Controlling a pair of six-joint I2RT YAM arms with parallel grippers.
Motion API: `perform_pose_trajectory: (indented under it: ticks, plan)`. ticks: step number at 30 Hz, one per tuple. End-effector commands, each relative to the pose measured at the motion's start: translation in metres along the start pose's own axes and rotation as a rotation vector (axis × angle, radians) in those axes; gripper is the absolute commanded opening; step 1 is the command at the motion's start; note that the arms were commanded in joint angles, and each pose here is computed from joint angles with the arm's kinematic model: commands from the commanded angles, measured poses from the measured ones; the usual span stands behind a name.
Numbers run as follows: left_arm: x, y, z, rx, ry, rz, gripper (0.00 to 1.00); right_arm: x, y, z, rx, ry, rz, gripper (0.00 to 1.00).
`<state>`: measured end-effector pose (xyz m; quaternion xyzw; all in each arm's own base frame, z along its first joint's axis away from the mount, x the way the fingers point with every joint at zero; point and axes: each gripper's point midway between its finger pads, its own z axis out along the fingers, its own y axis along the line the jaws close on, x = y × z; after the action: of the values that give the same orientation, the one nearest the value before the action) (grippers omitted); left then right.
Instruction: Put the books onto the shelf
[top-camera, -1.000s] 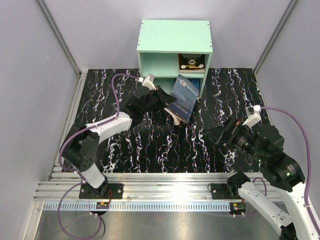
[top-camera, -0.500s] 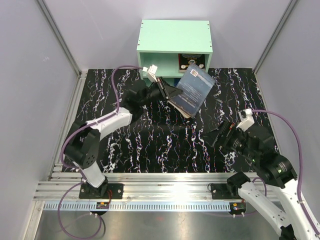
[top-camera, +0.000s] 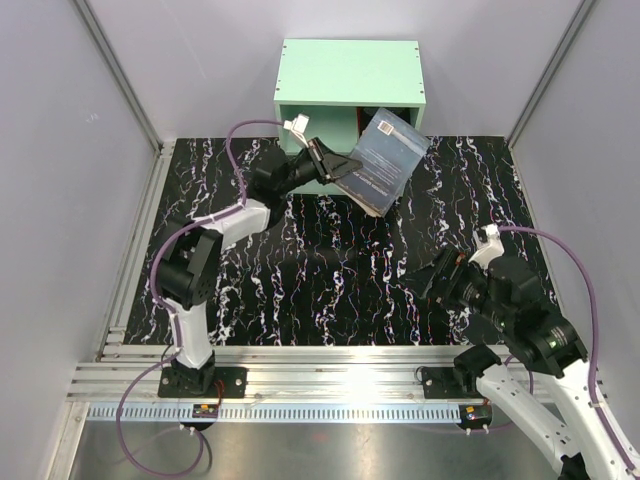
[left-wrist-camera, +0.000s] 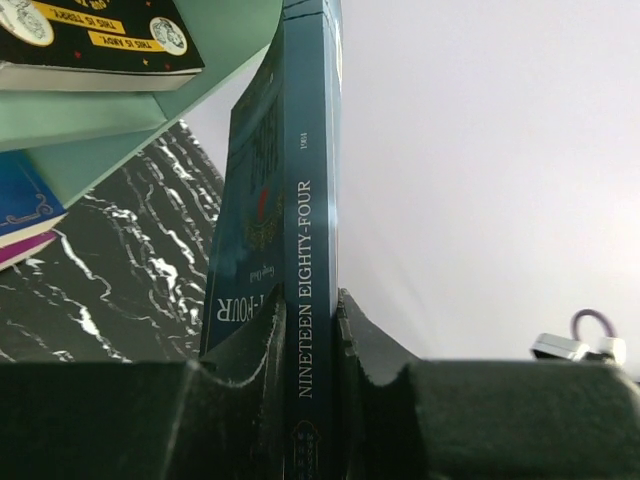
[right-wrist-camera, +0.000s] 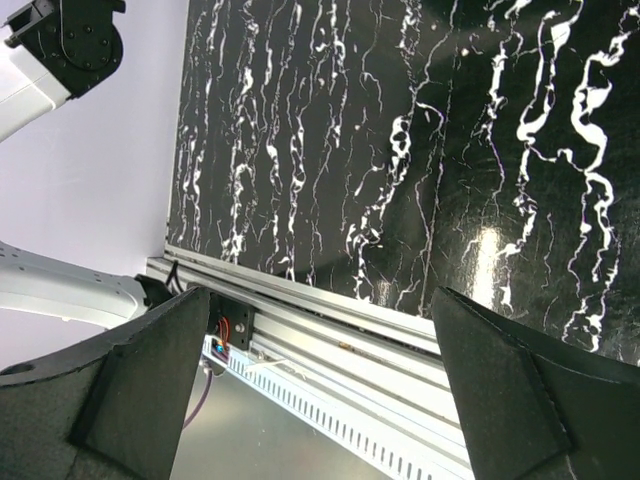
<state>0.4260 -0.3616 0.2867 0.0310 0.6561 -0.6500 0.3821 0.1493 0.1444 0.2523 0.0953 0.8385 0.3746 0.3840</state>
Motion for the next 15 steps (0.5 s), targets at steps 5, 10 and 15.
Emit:
perform_pose_trajectory:
  ticks: [5,10,15]
  plan:
    - [-0.097,-0.033,-0.041,0.227,-0.384,0.007,0.00,0.005,-0.004,0.005,0.006,0.018,0.006,1.00]
    - [-0.104,-0.014,-0.049,0.266,-0.420,-0.064,0.00,0.005,-0.004,0.008,0.006,0.020,0.006,1.00]
    - [-0.127,-0.009,-0.054,0.307,-0.517,-0.105,0.00,0.012,-0.006,0.015,-0.003,0.046,0.028,1.00]
